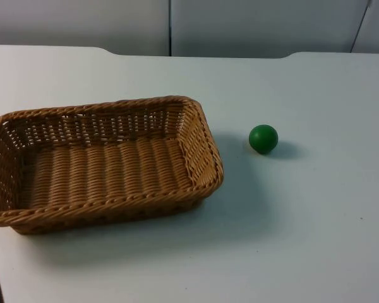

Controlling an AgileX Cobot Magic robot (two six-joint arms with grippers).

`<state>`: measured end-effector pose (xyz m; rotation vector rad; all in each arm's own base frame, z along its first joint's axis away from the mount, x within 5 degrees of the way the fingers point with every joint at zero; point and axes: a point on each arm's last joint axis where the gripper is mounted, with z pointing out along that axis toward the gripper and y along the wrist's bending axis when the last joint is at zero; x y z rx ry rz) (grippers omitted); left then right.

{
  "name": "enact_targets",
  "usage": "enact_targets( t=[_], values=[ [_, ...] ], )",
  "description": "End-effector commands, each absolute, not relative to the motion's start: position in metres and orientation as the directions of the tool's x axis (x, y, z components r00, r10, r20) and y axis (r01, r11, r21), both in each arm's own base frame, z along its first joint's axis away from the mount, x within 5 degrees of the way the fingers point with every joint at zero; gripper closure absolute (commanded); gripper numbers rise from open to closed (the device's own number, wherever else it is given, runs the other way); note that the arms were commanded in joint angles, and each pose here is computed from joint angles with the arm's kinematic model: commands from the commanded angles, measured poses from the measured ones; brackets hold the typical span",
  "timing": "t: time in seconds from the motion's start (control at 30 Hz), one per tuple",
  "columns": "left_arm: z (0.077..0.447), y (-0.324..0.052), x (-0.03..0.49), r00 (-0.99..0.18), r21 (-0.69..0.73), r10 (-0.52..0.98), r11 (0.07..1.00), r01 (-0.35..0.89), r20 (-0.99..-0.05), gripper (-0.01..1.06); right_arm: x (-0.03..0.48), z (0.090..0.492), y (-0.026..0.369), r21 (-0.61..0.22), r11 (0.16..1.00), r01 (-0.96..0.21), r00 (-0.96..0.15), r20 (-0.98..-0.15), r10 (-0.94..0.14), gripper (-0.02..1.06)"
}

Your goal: Pick up the basket with the left hand and place the ball into the basket with the right hand.

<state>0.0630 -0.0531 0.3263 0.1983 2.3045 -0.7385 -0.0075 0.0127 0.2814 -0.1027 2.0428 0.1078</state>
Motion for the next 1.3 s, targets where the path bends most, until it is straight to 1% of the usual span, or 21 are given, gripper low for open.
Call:
enact_targets(
  t=[0.0, 0.03, 0.1, 0.17, 0.2, 0.33, 0.37, 0.5, 0.57, 0.63, 0.67, 0.73, 0.77, 0.8, 0.87, 0.97, 1.03, 1.1, 1.13, 1.23, 1.27],
  values=[
    [0.315, -0.066, 0.093, -0.827, -0.492, 0.014, 0.798, 0.348, -0.562, 1.05, -0.007, 0.281, 0.013, 0.04, 0.993, -0.113, -0.446, -0.895, -0.015, 1.05],
    [0.315, -0.066, 0.093, -0.827, -0.492, 0.014, 0.798, 0.348, -0.562, 1.05, -0.007, 0.281, 0.013, 0.04, 0.993, -0.113, -0.446, -0.895, -0.015, 1.05],
    [0.297, -0.073, 0.125, -0.876, -0.49, 0.073, 0.806, 0.333, -0.476, 1.05, -0.007, 0.281, 0.013, 0.04, 0.993, -0.113, -0.446, -0.895, -0.015, 1.05],
    [0.279, -0.073, 0.148, -0.899, -0.447, 0.093, 0.843, 0.299, -0.427, 1.05, -0.007, 0.281, 0.013, 0.04, 0.993, -0.113, -0.446, -0.895, -0.015, 1.05],
    [0.279, -0.073, 0.148, -0.899, -0.447, 0.093, 0.843, 0.299, -0.427, 1.05, -0.007, 0.281, 0.013, 0.04, 0.993, -0.113, -0.446, -0.895, -0.015, 1.05],
    [0.241, -0.062, 0.189, -0.937, -0.28, 0.059, 0.946, 0.163, -0.343, 1.05, -0.007, 0.281, 0.013, 0.04, 0.993, -0.113, -0.446, -0.895, -0.015, 1.05],
    [0.233, -0.06, 0.197, -0.941, -0.241, 0.046, 0.961, 0.133, -0.335, 1.05, -0.007, 0.281, 0.013, 0.04, 0.993, -0.113, -0.446, -0.895, -0.015, 1.05],
    [0.218, -0.053, 0.212, -0.939, -0.136, 0.054, 0.985, 0.106, -0.339, 1.05, -0.007, 0.281, 0.013, 0.04, 0.993, -0.113, -0.446, -0.895, -0.015, 1.05],
    [0.217, -0.052, 0.216, -0.936, -0.121, 0.058, 0.987, 0.106, -0.347, 1.05, -0.007, 0.281, 0.013, 0.04, 0.993, -0.113, -0.446, -0.895, -0.015, 1.05],
    [0.218, -0.051, 0.22, -0.927, -0.088, 0.093, 0.987, 0.133, -0.364, 1.05, -0.007, 0.281, 0.013, 0.04, 0.993, -0.113, -0.446, -0.895, -0.015, 1.05],
    [0.22, -0.051, 0.222, -0.917, -0.07, 0.139, 0.982, 0.178, -0.374, 1.05, -0.007, 0.281, 0.013, 0.04, 0.993, -0.113, -0.446, -0.895, -0.015, 1.05],
    [0.224, -0.052, 0.222, -0.876, -0.012, 0.303, 0.943, 0.332, -0.375, 1.05, -0.007, 0.281, 0.013, 0.04, 0.993, -0.113, -0.446, -0.895, -0.015, 1.05],
    [0.224, -0.052, 0.222, -0.876, -0.012, 0.303, 0.943, 0.332, -0.375, 1.05, -0.007, 0.281, 0.013, 0.04, 0.993, -0.113, -0.446, -0.895, -0.015, 1.05],
    [0.224, -0.053, 0.22, -0.844, 0.012, 0.401, 0.905, 0.425, -0.356, 1.05, -0.007, 0.281, 0.013, 0.04, 0.993, -0.113, -0.446, -0.895, -0.015, 1.05],
    [0.225, -0.065, 0.218, -0.757, 0.02, 0.539, 0.819, 0.574, -0.371, 1.05, -0.007, 0.281, 0.013, 0.04, 0.993, -0.113, -0.446, -0.895, -0.015, 1.05],
    [0.226, -0.081, 0.215, -0.719, -0.006, 0.563, 0.786, 0.619, -0.408, 1.05, -0.007, 0.281, 0.013, 0.04, 0.993, -0.113, -0.446, -0.895, -0.015, 1.05],
    [0.228, -0.087, 0.217, -0.742, -0.028, 0.502, 0.82, 0.571, -0.444, 1.05, -0.007, 0.281, 0.013, 0.04, 0.993, -0.113, -0.446, -0.895, -0.015, 1.05],
    [0.229, -0.087, 0.219, -0.74, -0.024, 0.487, 0.828, 0.56, -0.465, 1.05, -0.007, 0.281, 0.013, 0.04, 0.993, -0.113, -0.446, -0.895, -0.015, 1.05],
    [0.229, -0.087, 0.219, -0.712, -0.002, 0.519, 0.807, 0.59, -0.473, 1.05, -0.007, 0.281, 0.013, 0.04, 0.993, -0.113, -0.446, -0.895, -0.015, 1.05],
    [0.228, -0.089, 0.215, -0.56, 0.068, 0.698, 0.65, 0.757, -0.446, 1.05, -0.007, 0.281, 0.013, 0.04, 0.993, -0.113, -0.446, -0.895, -0.015, 1.05],
    [0.228, -0.089, 0.215, -0.56, 0.068, 0.698, 0.65, 0.757, -0.446, 1.05, -0.007, 0.281, 0.013, 0.04, 0.993, -0.113, -0.446, -0.895, -0.015, 1.05]
  ],
)
